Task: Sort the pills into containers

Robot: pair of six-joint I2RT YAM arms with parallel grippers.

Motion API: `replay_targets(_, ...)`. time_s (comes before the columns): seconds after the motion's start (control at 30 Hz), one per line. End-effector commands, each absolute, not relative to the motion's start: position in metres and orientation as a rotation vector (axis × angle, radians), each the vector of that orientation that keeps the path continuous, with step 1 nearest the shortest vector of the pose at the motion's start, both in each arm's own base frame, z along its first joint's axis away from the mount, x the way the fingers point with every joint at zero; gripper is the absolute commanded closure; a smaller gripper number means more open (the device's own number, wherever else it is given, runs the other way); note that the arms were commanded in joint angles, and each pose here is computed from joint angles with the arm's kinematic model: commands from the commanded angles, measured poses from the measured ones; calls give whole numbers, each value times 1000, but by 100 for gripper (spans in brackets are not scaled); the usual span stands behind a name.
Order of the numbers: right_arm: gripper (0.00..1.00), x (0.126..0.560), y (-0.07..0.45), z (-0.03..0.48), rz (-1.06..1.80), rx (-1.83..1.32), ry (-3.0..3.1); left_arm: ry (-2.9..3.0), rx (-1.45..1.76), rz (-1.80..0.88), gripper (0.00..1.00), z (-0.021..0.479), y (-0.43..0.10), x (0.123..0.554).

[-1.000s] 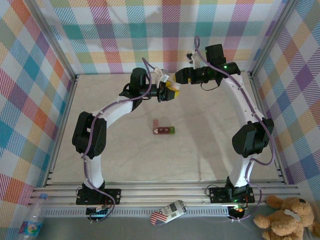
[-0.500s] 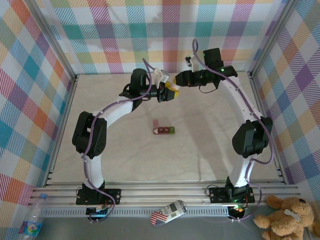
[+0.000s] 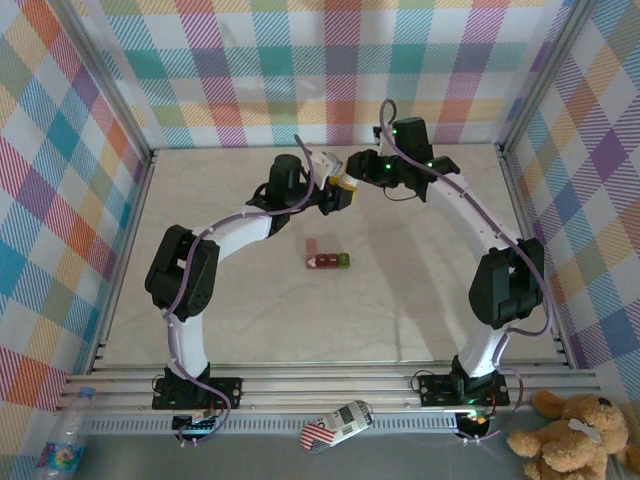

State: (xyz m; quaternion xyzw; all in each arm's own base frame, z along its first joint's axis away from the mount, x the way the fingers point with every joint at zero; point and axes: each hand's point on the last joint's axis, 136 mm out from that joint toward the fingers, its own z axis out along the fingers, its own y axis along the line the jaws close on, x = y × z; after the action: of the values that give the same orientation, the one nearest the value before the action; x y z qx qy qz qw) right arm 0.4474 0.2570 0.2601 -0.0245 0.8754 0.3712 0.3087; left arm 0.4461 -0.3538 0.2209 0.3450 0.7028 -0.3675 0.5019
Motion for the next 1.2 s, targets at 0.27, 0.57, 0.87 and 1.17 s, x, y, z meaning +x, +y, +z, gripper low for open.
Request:
replay_targets(0.27, 38, 443, 261, 300, 1055, 3, 2268, 1504, 725, -811, 100, 283, -349, 459)
replay_targets(0.57, 15, 414, 225, 348, 1084, -250, 2124, 1489, 783, -932, 100, 287, -337, 457)
replay_targets(0.87, 18, 415, 230, 359, 1067, -505, 2142, 1479, 926, -1101, 100, 294, -347, 434)
replay_targets(1.17, 21, 420, 249, 345, 1082, -568, 2188, 1472, 948, -1135, 100, 300, -349, 430)
